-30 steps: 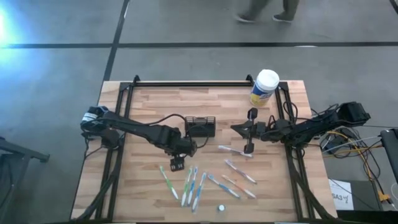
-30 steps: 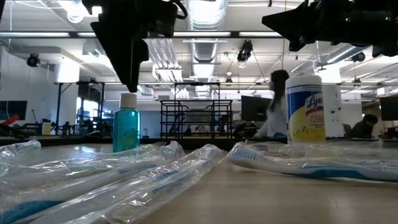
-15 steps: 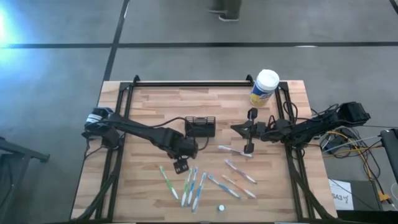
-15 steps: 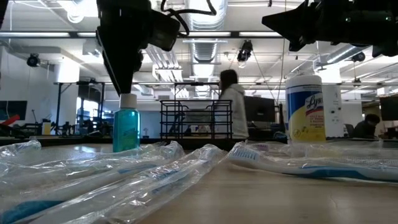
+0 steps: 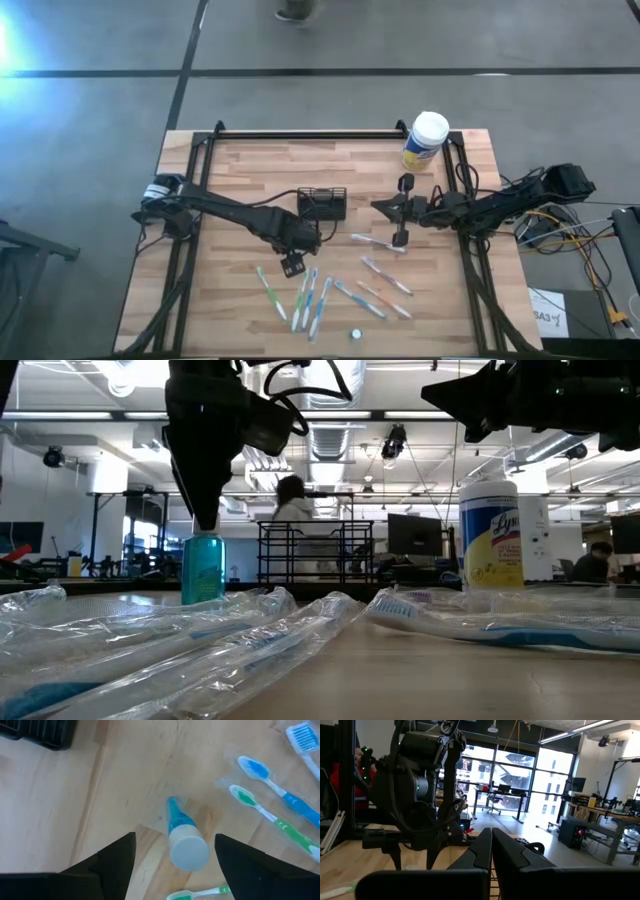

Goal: Pick & Place toothbrushing station
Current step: Put the top blue mouthwash in the wire organizer

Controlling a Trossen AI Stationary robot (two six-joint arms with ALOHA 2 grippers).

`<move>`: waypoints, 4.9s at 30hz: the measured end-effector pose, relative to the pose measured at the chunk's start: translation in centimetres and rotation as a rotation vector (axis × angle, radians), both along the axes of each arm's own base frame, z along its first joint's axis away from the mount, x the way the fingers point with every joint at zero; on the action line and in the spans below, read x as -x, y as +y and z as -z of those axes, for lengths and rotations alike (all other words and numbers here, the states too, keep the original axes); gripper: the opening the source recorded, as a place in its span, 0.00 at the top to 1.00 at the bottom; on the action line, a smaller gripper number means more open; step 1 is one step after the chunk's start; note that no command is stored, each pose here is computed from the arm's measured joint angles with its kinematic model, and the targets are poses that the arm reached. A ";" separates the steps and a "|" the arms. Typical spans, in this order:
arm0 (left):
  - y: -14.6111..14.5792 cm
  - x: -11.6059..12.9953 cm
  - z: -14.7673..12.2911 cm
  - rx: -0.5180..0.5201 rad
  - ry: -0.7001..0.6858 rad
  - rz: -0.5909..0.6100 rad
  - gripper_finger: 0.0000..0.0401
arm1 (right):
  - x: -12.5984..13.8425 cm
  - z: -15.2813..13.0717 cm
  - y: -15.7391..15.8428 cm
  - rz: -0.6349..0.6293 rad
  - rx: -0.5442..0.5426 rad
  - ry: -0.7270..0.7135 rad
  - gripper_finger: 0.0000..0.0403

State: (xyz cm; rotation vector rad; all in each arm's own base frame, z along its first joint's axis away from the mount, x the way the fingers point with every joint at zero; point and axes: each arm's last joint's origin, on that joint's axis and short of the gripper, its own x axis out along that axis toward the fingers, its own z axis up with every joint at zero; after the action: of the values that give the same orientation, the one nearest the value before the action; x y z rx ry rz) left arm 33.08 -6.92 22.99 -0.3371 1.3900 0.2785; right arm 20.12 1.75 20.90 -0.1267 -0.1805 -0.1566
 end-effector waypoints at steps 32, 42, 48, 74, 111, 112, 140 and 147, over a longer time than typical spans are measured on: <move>0.2 0.4 -0.1 -0.013 0.039 0.100 0.76 | 0.0 0.0 0.0 0.000 0.000 -0.001 0.98; 2.0 1.0 -7.4 -0.219 0.073 0.342 0.76 | 0.0 0.0 0.0 0.000 0.000 -0.001 0.98; 3.8 0.9 -13.5 -0.349 -0.042 0.538 0.76 | 0.0 0.0 0.0 -0.001 0.000 -0.002 0.98; 9.5 -5.4 -10.1 -0.394 0.031 0.803 0.76 | 0.0 0.0 0.0 -0.001 0.003 -0.001 0.98; 11.4 -7.3 -4.8 -0.298 0.029 0.873 0.76 | 0.0 0.0 0.0 -0.001 0.003 -0.002 0.98; 11.5 -7.3 -4.5 -0.294 0.033 0.877 0.76 | 0.0 0.0 0.0 -0.001 0.003 -0.002 0.98; 12.3 -7.7 -2.8 -0.293 -0.014 0.857 0.54 | 0.0 -0.1 0.0 -0.001 -0.001 -0.004 0.98; 12.4 -7.6 -2.4 -0.286 -0.007 0.860 0.52 | 0.0 -0.1 0.0 -0.001 0.001 -0.004 0.98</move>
State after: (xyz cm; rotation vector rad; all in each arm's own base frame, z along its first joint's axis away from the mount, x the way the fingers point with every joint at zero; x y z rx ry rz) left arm 40.68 5.43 25.37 0.4983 1.3454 -0.2371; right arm 20.12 1.74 20.95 -0.1271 -0.1847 -0.1555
